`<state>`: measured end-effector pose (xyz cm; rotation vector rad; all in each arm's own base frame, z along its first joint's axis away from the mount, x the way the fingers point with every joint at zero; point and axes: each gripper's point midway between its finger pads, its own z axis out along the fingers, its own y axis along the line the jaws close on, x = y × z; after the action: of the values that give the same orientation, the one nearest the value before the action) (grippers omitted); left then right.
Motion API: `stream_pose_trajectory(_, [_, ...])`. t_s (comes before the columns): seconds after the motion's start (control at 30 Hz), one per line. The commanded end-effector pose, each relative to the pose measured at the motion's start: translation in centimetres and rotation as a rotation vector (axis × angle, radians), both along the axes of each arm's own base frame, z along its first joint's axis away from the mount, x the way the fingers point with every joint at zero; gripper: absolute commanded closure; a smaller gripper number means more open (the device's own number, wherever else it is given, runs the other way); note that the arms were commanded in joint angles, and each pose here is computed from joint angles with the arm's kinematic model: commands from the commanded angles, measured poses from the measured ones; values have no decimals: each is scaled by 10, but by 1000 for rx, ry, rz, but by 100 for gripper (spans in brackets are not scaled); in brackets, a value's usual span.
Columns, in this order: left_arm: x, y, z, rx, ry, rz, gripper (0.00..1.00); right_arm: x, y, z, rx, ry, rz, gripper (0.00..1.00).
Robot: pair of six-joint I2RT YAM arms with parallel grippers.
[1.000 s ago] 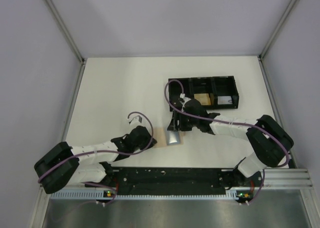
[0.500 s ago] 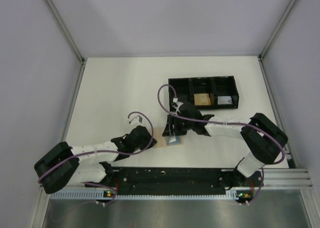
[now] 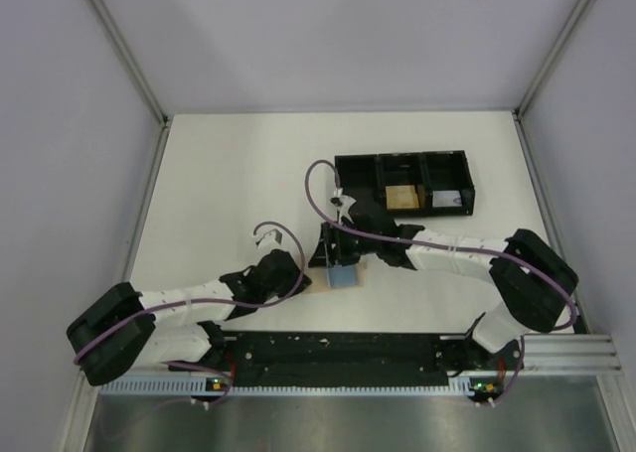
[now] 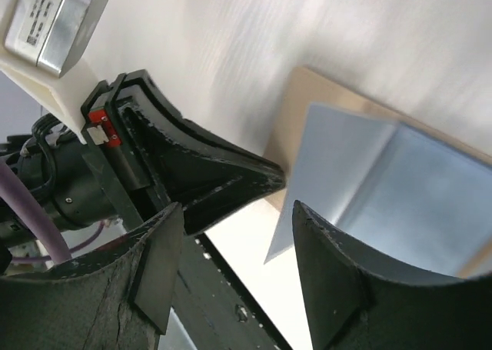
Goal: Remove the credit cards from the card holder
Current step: Open the card holder at the center of the board.
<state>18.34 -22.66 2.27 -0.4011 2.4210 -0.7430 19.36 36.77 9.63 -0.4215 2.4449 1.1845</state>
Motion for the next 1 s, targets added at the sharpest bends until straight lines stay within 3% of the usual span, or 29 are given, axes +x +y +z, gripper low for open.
stream_pose_trajectory(0.0, [-4, 12, -8, 44, 13, 7, 86, 33, -38, 9, -63, -95, -176, 42])
stream_pose_trajectory(0.2, [-3, 11, -8, 43, 10, 6, 85, 39, -64, -19, -207, -88, -232, 41])
stream_pose_trajectory(0.43, [-4, 11, -8, 41, 12, 4, 85, 38, -70, -42, -269, -46, -244, 41])
stream_pose_trajectory(0.97, [-4, 9, -9, 38, 18, 0, 85, 31, -63, -52, -254, -9, -206, 40])
